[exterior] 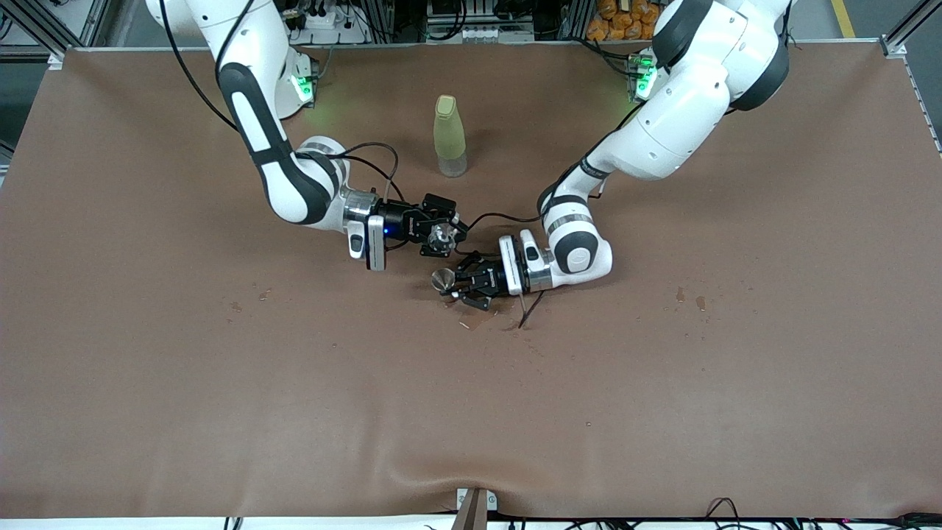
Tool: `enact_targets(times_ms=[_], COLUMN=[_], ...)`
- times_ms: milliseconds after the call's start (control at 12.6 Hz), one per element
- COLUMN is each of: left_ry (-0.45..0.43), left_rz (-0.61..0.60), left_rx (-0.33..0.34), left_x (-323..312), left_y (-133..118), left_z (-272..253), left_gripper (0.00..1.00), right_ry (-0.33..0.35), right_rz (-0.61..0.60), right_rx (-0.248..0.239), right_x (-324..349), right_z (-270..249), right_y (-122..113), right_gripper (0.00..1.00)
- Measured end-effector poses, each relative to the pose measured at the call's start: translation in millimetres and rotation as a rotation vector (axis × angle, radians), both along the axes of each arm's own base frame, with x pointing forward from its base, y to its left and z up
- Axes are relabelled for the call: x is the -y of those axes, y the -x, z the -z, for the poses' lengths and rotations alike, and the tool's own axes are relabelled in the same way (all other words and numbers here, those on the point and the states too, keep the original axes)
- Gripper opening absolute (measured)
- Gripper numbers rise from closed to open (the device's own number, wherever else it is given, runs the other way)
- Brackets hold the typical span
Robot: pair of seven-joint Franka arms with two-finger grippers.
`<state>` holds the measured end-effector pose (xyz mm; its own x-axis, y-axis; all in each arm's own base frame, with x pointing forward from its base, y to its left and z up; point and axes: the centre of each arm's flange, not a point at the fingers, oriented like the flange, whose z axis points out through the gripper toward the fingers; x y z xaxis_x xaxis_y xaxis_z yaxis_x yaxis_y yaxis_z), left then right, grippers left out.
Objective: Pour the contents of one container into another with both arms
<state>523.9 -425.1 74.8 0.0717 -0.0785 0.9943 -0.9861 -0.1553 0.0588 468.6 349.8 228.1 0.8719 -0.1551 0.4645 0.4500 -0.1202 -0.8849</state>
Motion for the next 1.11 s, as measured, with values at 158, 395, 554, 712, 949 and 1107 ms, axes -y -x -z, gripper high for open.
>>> enact_targets(times_ms=[158,395,554,712,949,1107], left_ry=[0.003,0.008,0.011,0.012,0.014,0.013], left_rz=[-0.001,0.000,-0.002,-0.003,-0.002,-0.001], left_rx=[0.000,0.005,0.010,0.010,0.009,0.008], left_x=[-1.6,-0.7,-1.9,-2.6,-2.2,-2.3], left_y=[-0.3,-1.4,-3.9,-4.4,-3.6,-2.7], left_z=[-0.8,-4.7,-8.6,-9.7,-9.9,-9.3], left_gripper=[0.21,0.21,0.21,0.21,0.21,0.21], right_ry=[-0.006,-0.015,-0.022,-0.031,-0.049,-0.065], right_rz=[0.001,0.004,0.004,0.005,0.006,0.006], right_rx=[-0.029,-0.072,-0.098,-0.129,-0.178,-0.232], right_x=[0.0,0.3,0.1,-0.6,-2.6,-3.9], right_z=[-0.5,-1.1,-1.8,-3.5,-8.6,-11.9], right_y=[-0.1,-0.6,-1.0,-1.8,-4.5,-6.4], right_gripper=[0.17,0.17,0.17,0.17,0.17,0.17])
